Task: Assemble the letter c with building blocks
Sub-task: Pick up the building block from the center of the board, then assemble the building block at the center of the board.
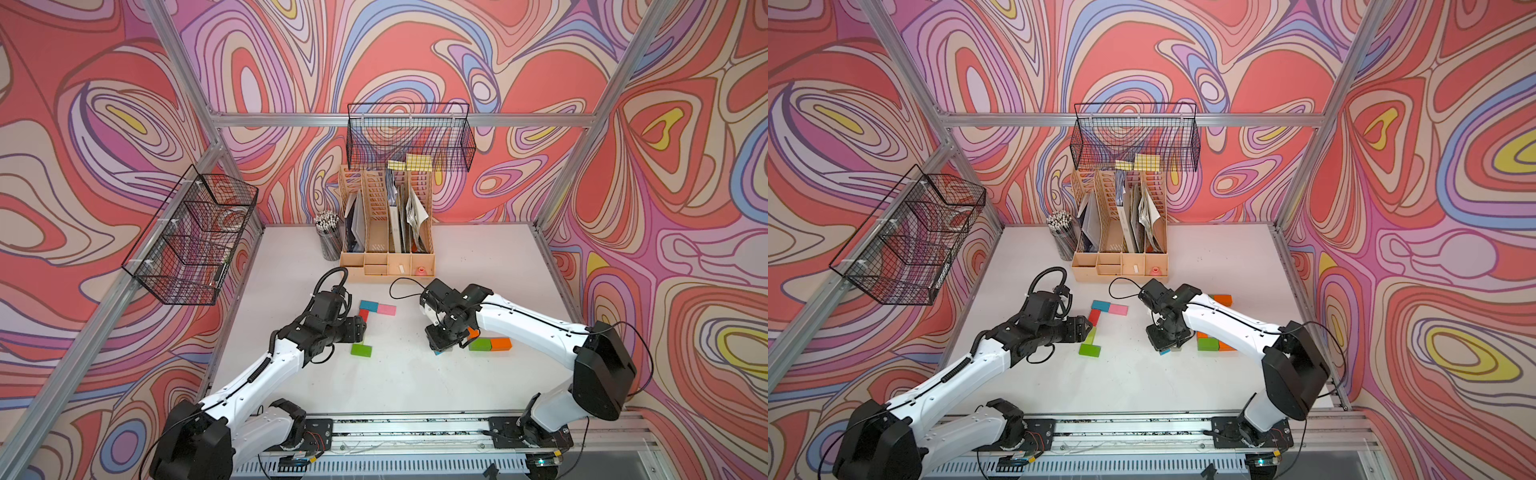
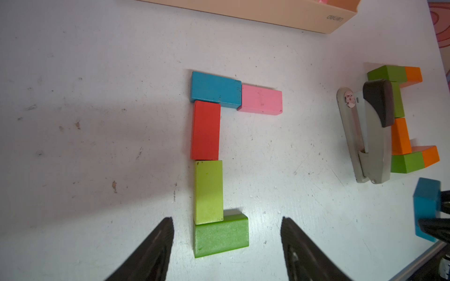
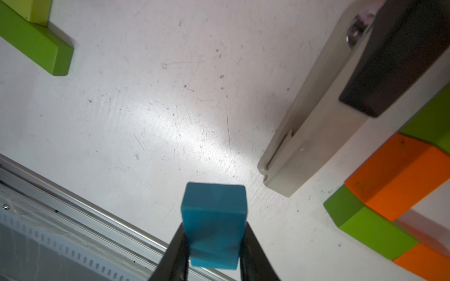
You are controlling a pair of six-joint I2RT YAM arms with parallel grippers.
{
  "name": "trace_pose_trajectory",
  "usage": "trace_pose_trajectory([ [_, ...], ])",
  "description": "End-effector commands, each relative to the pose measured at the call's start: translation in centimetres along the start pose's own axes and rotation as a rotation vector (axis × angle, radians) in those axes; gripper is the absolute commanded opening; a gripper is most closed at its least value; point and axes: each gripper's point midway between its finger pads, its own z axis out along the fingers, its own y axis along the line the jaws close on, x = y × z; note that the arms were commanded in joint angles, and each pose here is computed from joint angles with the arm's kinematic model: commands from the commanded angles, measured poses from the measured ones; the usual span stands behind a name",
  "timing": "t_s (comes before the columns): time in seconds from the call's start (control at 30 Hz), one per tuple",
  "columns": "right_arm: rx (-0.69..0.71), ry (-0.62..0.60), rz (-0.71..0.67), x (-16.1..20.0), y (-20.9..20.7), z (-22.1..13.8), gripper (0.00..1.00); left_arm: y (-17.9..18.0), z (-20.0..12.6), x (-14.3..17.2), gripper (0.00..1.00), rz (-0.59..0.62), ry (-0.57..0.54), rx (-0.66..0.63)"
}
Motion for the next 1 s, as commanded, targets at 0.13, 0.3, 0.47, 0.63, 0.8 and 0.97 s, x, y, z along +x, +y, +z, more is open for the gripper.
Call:
trace_pose_trajectory([
  [0.13,0.14,0.057,-0.461,-1.6,1.0,2.3,0.13,3.5,0.9,2.5,0.75,-0.096,0.02,-0.13],
  [0.3,0.122,0.098,-0.636,-2.5,2.8,4.7,0.14,4.2,0.5,2.4,0.75,-0.119,0.008,-0.14],
  [0.47,0.077,0.111,-0.771,-3.7,5.2,6.5,0.14,5.8,0.6,3.9,0.76,-0.181,0.031,-0.146],
  [0.63,0.039,0.118,-0.824,-5.1,7.0,8.0,0.14,7.0,0.7,3.9,0.77,-0.244,0.029,-0.161],
  [0.8,0.009,0.106,-0.868,-5.8,8.6,9.0,0.15,7.6,0.6,3.5,0.77,-0.278,0.015,-0.161],
  [0.97,0.002,0.108,-0.899,-5.9,9.2,9.6,0.17,7.8,0.5,3.4,0.77,-0.281,0.007,-0.165],
])
